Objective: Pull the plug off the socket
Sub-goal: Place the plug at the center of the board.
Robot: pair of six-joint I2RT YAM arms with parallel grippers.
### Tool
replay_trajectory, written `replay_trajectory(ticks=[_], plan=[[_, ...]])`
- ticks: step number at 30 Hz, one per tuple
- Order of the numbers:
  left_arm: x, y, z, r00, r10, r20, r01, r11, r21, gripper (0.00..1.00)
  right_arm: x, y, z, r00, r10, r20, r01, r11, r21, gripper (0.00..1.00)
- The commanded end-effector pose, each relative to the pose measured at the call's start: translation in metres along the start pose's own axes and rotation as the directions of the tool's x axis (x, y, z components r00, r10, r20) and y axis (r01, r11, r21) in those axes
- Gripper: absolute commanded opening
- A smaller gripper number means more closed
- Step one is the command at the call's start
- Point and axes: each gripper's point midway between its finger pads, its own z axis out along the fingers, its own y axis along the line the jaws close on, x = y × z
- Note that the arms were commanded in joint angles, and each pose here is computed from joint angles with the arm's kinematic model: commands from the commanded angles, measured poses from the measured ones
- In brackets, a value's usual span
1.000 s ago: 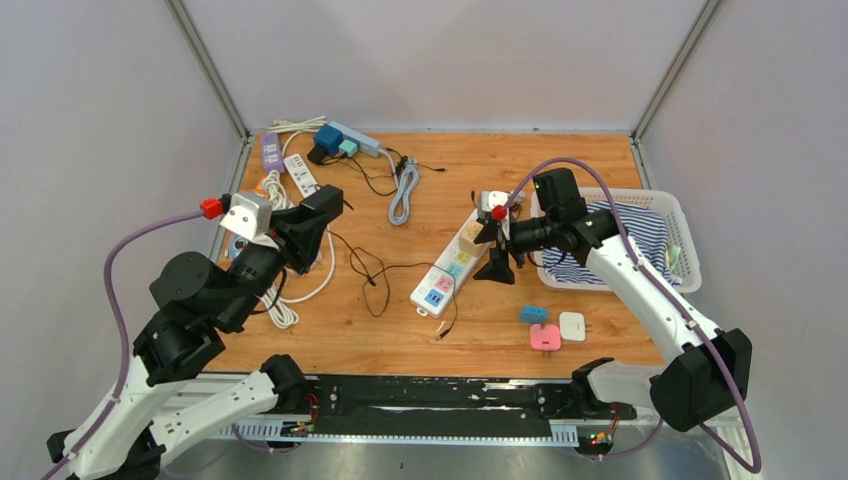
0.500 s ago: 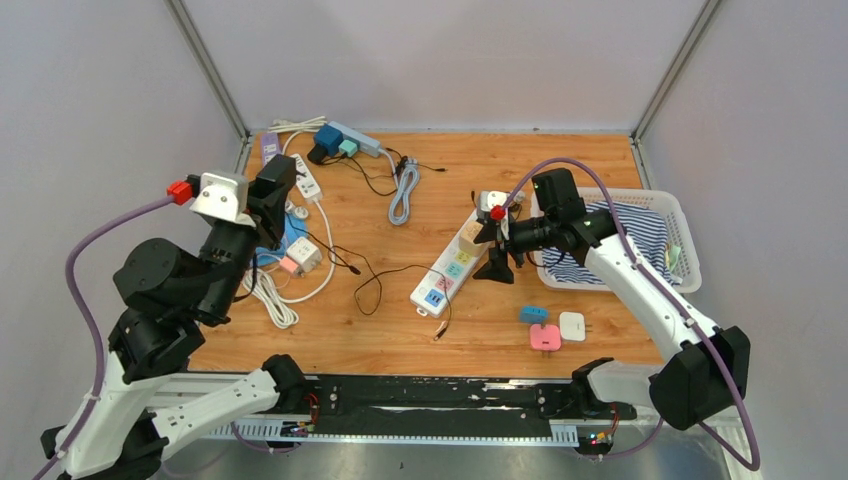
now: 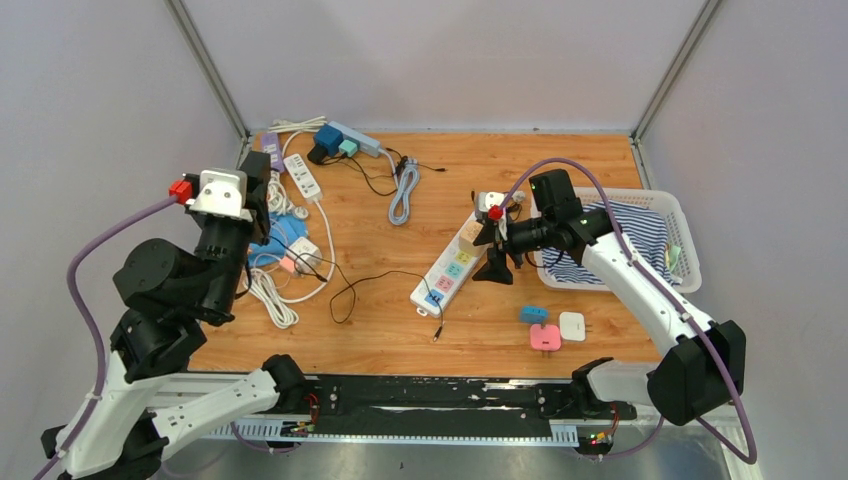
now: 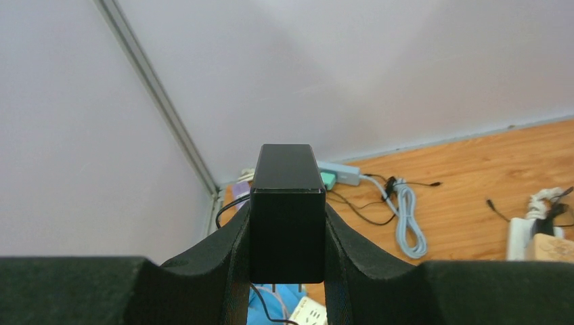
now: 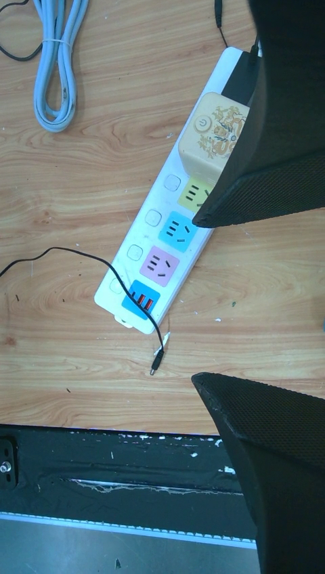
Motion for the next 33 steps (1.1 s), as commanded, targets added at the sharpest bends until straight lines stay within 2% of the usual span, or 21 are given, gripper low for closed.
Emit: replay_trajectory(ticks=[1,6,10,13,17,21,29,31,33], plan=[[0.018,0.013,0.004,0.994,0.101,-0.045,-0.105,0.988,-0.117,0.0,0.003,0.003,-0.002,1.0,0.027,0.01,-0.027,1.0,-0.01,0.8],[0.028,0.0,0.007,0.994,0.074,-0.074,-0.079,0.995,-0.068,0.0,0.002,0.004,-0.002,1.0,0.026,0.013,-0.026,1.0,-0.012,0.8],[0.04,-0.041,0.011,0.994,0.022,-0.105,-0.011,0.994,0.105,0.0,0.001,0.004,-0.003,1.0,0.017,0.015,-0.017,1.0,-0.009,0.8],[0.05,-0.073,0.006,0.992,-0.036,-0.122,0.065,0.968,0.242,0.0,0.001,0.004,-0.004,1.0,0.015,0.015,-0.015,1.0,-0.009,0.8],[0.067,-0.101,-0.005,0.981,-0.13,-0.148,0.174,0.923,0.344,0.0,0.001,0.006,-0.003,1.0,0.017,0.018,-0.017,1.0,-0.018,0.8],[0.08,-0.135,-0.021,0.95,-0.251,-0.187,0.31,0.83,0.464,0.0,0.002,0.006,-0.004,1.0,0.011,0.015,-0.011,1.0,-0.019,0.8],[0.122,-0.213,-0.049,0.872,-0.376,-0.314,0.485,0.571,0.663,0.0,0.0,0.006,-0.007,1.0,0.012,0.025,-0.012,1.0,-0.016,0.8],[0.131,-0.225,-0.053,0.853,-0.394,-0.341,0.514,0.524,0.68,0.0,0.001,0.005,-0.006,1.0,0.018,0.023,-0.017,1.0,-0.019,0.8],[0.14,-0.23,-0.055,0.842,-0.394,-0.368,0.534,0.512,0.673,0.0,0.003,0.005,-0.005,1.0,0.025,0.02,-0.024,0.999,-0.022,0.8]])
